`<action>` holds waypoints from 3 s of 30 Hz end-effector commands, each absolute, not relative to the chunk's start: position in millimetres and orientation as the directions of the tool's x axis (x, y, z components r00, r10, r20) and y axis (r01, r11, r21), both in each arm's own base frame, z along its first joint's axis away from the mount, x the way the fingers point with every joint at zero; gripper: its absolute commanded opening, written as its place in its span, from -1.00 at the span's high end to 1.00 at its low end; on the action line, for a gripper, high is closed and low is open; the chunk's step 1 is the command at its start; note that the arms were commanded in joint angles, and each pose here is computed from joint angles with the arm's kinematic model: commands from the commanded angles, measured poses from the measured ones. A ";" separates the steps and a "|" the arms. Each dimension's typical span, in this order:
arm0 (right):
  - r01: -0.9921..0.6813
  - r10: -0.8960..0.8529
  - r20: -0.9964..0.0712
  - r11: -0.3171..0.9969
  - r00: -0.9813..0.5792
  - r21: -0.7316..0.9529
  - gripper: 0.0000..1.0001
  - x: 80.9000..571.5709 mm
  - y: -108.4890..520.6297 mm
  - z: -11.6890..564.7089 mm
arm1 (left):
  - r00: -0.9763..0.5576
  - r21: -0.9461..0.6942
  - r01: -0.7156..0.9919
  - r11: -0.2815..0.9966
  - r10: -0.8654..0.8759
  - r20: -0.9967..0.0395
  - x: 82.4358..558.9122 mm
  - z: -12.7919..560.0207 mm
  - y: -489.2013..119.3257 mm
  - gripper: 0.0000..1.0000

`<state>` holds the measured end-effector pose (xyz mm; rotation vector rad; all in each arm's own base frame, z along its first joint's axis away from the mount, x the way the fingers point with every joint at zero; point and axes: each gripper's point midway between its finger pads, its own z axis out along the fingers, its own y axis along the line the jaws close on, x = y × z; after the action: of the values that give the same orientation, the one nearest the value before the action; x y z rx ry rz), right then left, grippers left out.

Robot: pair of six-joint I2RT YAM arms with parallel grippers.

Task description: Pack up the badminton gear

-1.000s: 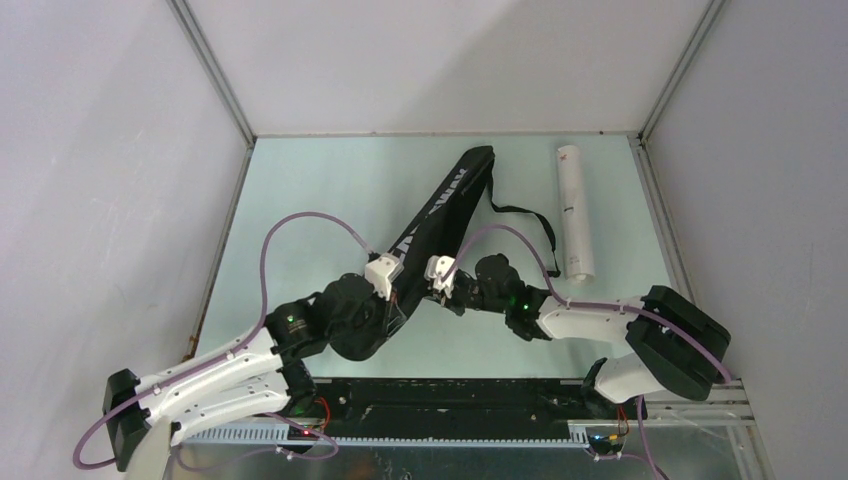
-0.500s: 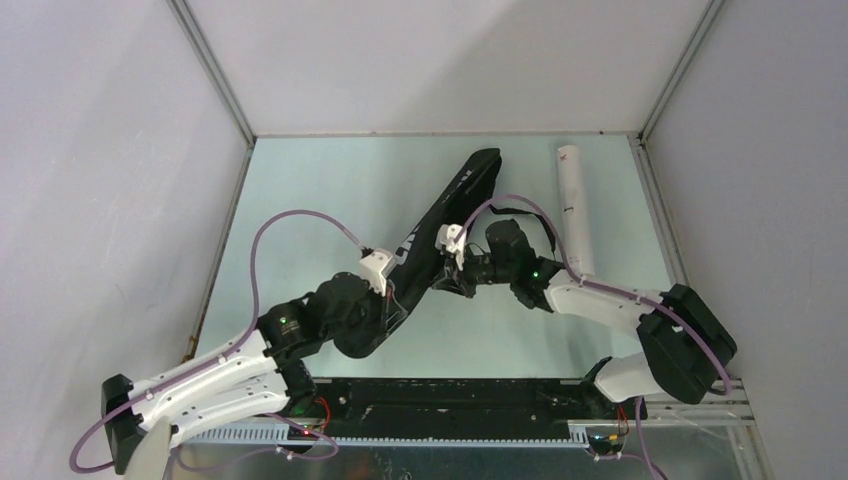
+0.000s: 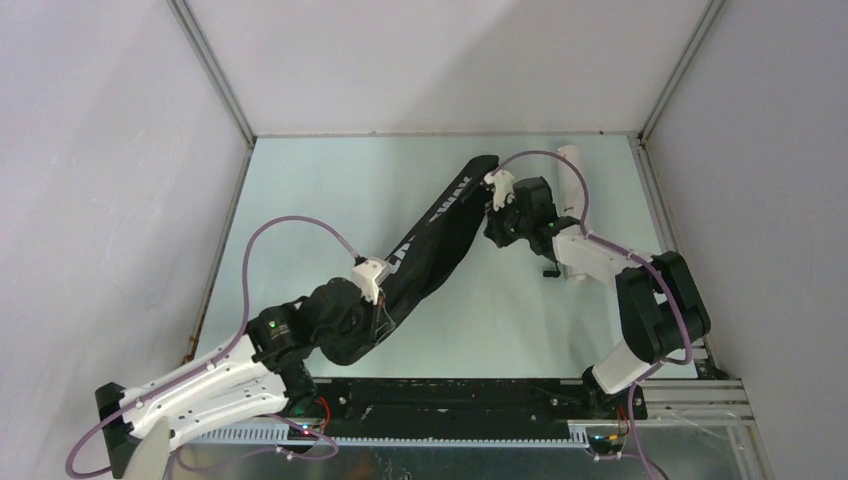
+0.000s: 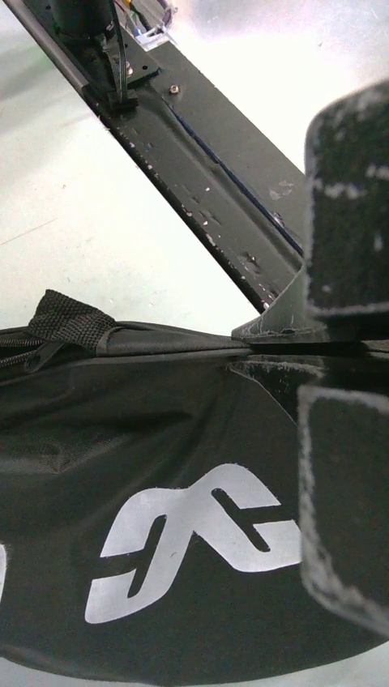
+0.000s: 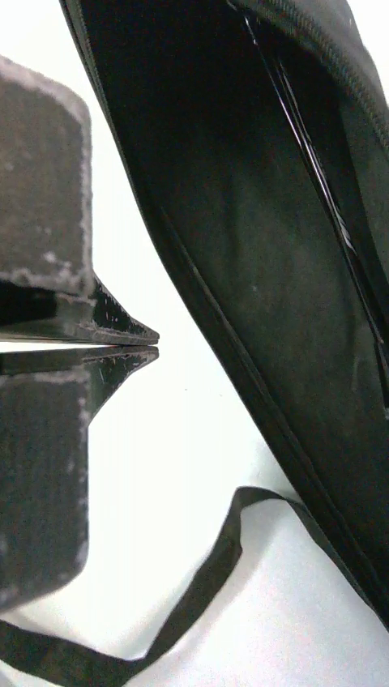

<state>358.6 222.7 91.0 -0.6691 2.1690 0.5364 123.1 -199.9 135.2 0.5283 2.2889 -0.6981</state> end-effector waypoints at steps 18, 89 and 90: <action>-0.826 -0.137 -0.816 0.057 -0.562 0.560 -0.61 221.4 322.9 164.2 | -0.695 -0.447 0.582 0.680 0.131 -0.707 110.8 150.7 -222.5 1.00; -0.960 -0.305 -0.910 -0.102 0.280 -0.261 -0.17 171.5 365.5 149.3 | -0.704 -0.429 0.529 0.732 0.096 -0.704 108.1 157.0 -203.0 1.00; -0.959 -0.311 -0.907 -0.111 0.284 -0.262 -0.14 170.3 366.8 148.6 | -0.703 -0.429 0.528 0.733 0.095 -0.705 108.3 157.2 -202.8 1.00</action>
<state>171.6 354.8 140.8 -1.5700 1.2896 0.8761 108.4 -193.6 136.6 0.4812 2.3061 -0.7545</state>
